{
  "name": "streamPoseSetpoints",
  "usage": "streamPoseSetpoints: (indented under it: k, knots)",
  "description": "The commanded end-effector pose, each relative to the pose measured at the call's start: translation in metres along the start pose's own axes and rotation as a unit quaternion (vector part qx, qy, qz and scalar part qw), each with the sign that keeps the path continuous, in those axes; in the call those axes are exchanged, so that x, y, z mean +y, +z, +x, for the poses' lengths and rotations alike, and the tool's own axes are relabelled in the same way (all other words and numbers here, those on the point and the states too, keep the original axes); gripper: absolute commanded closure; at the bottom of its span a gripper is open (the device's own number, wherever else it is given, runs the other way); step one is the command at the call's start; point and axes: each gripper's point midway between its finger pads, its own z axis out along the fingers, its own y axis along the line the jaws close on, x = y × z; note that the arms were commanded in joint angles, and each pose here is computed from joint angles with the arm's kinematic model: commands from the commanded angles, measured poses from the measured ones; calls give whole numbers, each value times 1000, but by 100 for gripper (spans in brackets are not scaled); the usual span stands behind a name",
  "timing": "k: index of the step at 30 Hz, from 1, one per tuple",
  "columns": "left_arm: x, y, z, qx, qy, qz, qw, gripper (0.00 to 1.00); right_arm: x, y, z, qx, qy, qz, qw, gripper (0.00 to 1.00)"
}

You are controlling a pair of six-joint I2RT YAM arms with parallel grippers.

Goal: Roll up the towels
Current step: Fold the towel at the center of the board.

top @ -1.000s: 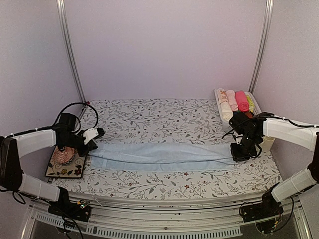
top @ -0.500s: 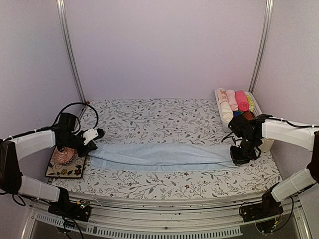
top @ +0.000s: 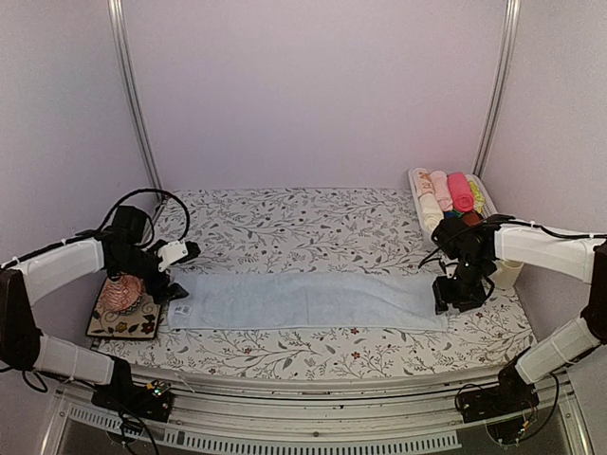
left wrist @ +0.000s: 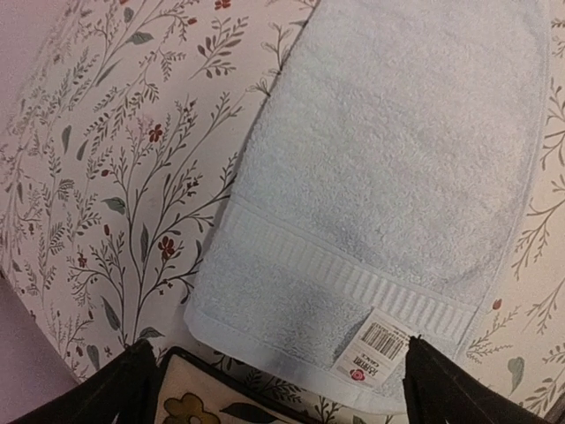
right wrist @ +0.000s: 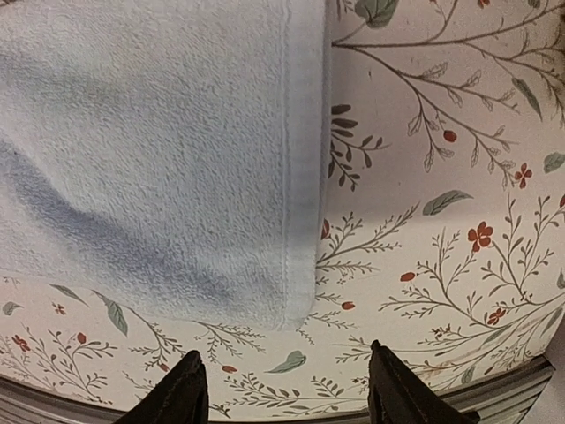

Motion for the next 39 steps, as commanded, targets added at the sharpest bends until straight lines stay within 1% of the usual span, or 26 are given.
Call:
streamPoseSetpoints:
  k: [1,3,6,9,11,14,16,18,22,26,29,32,33,35,36,37,39]
  knots:
    - [13,-19,-10,10,22,-23,999,3,0,-20,-42,-50,17,-8,999,35]
    - [28,-19,-8,17,19,-58,998,3,1,-26,-60,-69,29,-23,997,29]
    - [47,-10,-4,29,7,-92,995,3,3,-23,-82,-79,37,-37,996,25]
    - [57,2,-9,24,-16,-80,996,3,2,-14,-98,-85,48,-54,994,24]
    - [69,8,-11,22,-30,-89,995,3,-1,-7,-109,-90,60,-61,992,24]
    - [87,20,-11,26,-58,-97,993,3,-9,6,-125,-94,77,-66,990,23]
    - [92,29,-13,32,-76,-85,993,3,-12,11,-133,-96,83,-69,990,24]
    - [93,35,-17,35,-82,-75,993,3,-13,17,-138,-99,80,-68,990,25]
    - [92,32,-32,18,-92,-73,993,3,-9,26,-140,-93,73,-73,990,30]
    - [80,36,-24,41,-73,-77,994,3,-7,34,-135,-88,74,-78,990,36]
    - [68,38,-29,42,-63,-66,995,3,-7,36,-132,-85,72,-78,991,43]
    - [60,41,-33,60,-59,-56,995,4,-9,30,-135,-91,67,-72,991,49]
    - [58,41,-36,62,-63,-54,995,3,-10,25,-138,-98,63,-72,991,50]
    - [67,39,-41,59,-126,-73,988,3,-11,13,-145,-113,57,-71,989,50]
    - [77,37,-44,56,-170,-89,980,3,-12,9,-148,-119,52,-67,989,50]
    - [88,35,-40,67,-214,-110,968,3,-13,5,-151,-122,51,-63,989,50]
    - [95,37,-36,91,-245,-111,959,3,-15,-1,-155,-131,47,-58,989,50]
